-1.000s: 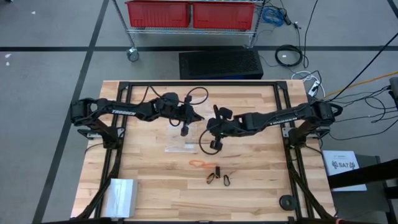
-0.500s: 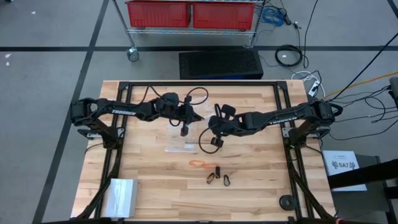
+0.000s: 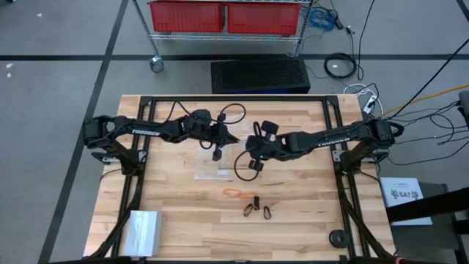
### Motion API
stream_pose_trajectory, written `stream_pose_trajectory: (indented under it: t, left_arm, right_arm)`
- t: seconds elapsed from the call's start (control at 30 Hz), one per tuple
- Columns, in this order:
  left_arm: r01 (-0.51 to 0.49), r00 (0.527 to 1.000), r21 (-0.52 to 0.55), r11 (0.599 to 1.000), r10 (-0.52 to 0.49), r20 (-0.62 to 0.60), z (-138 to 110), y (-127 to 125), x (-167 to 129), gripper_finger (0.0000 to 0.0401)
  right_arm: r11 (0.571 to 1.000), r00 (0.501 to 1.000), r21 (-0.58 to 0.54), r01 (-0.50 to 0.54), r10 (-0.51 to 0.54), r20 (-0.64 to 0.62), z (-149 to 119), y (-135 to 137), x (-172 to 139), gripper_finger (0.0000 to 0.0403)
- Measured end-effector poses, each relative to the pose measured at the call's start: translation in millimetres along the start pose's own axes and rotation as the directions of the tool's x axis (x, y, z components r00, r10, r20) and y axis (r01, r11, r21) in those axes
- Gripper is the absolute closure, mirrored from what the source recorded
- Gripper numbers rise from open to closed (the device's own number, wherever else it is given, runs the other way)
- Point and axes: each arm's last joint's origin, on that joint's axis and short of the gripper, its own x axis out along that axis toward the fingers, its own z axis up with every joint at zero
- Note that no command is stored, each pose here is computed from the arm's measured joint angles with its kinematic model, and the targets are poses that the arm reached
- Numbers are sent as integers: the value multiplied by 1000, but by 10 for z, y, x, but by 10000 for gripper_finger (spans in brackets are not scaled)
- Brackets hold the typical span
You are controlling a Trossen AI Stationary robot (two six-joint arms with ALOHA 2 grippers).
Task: Sort rubber bands
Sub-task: Put the black rubber band into the zip bag
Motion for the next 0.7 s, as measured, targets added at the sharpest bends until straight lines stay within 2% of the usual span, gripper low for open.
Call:
stream_pose_trajectory:
  t: [0.27,0.43,0.53,0.63,0.7]
  left_arm:
    - [1,1000,1,1000,-1,2,2,-3,1,401]
    - [1,1000,1,1000,-1,4,5,-5,2,401]
    - [2,1000,0,1000,-2,2,3,-5,2,401]
    - [3,1000,-2,1000,-3,-2,-1,-8,2,401]
    - [4,1000,-2,1000,-4,-3,-2,-10,3,401]
  right_arm:
    - [1000,999,5,7,-7,46,75,-92,81,403]
    - [990,991,-49,-130,131,17,65,-38,234,403]
    - [987,991,-84,-136,135,-7,37,-11,237,403]
    - [994,994,-43,-105,106,20,-15,-51,178,403]
    - [993,989,20,-117,115,94,-72,-71,181,403]
